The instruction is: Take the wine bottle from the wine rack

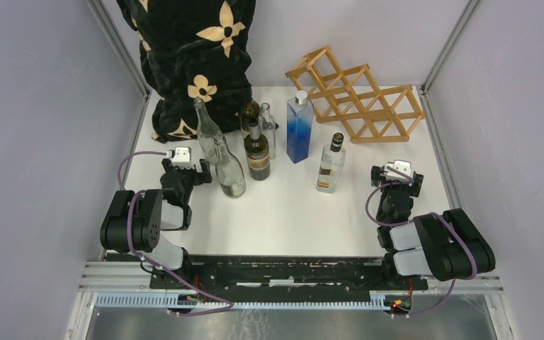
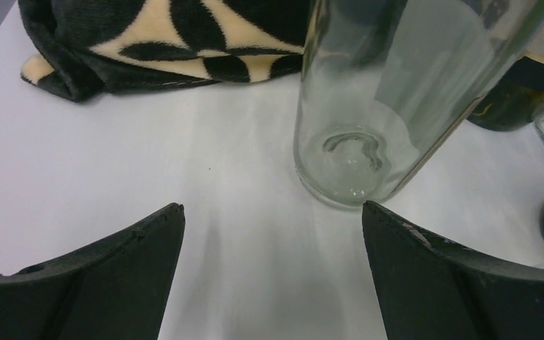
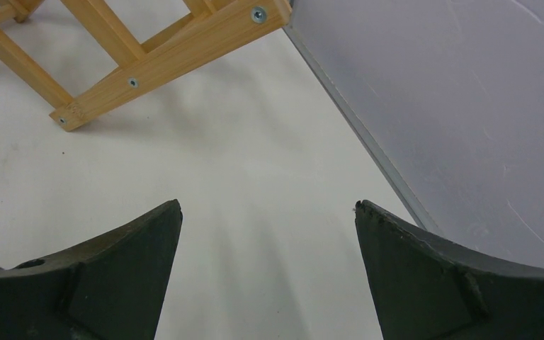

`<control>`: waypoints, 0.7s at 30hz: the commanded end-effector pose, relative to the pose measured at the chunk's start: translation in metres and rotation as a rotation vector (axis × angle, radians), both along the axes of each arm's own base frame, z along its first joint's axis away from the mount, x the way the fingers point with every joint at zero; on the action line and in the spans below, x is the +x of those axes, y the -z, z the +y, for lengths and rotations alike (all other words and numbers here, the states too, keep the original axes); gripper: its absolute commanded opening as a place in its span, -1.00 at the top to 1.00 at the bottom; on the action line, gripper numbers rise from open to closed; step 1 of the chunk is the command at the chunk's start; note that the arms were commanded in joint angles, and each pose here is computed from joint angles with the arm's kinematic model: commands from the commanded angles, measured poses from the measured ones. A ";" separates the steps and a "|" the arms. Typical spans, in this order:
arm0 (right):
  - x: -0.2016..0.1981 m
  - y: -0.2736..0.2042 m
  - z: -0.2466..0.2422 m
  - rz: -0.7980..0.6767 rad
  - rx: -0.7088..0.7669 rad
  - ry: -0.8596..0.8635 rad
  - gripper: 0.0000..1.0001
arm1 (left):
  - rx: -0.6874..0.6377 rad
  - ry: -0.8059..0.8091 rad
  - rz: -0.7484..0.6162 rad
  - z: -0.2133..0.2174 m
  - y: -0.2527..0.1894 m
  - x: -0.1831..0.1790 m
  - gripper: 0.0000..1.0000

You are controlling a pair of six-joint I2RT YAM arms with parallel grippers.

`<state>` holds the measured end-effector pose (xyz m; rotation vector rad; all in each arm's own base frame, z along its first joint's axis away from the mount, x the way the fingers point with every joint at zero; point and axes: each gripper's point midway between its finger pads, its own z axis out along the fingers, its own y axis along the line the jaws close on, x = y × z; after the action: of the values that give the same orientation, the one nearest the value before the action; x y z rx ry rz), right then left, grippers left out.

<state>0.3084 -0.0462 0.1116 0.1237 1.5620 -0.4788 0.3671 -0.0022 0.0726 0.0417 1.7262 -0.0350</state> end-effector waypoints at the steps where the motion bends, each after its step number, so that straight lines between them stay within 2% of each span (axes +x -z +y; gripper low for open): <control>1: -0.024 0.025 0.002 0.058 -0.010 -0.060 -0.96 | -0.009 -0.151 -0.029 0.026 -0.013 0.013 -1.00; 21: -0.023 0.025 0.002 0.057 -0.002 -0.068 -0.96 | -0.016 -0.184 -0.023 0.031 -0.012 0.014 -1.00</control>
<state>0.3132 -0.0420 0.1094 0.0759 1.5677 -0.4371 0.3707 0.0246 0.0674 -0.0803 1.7648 0.0912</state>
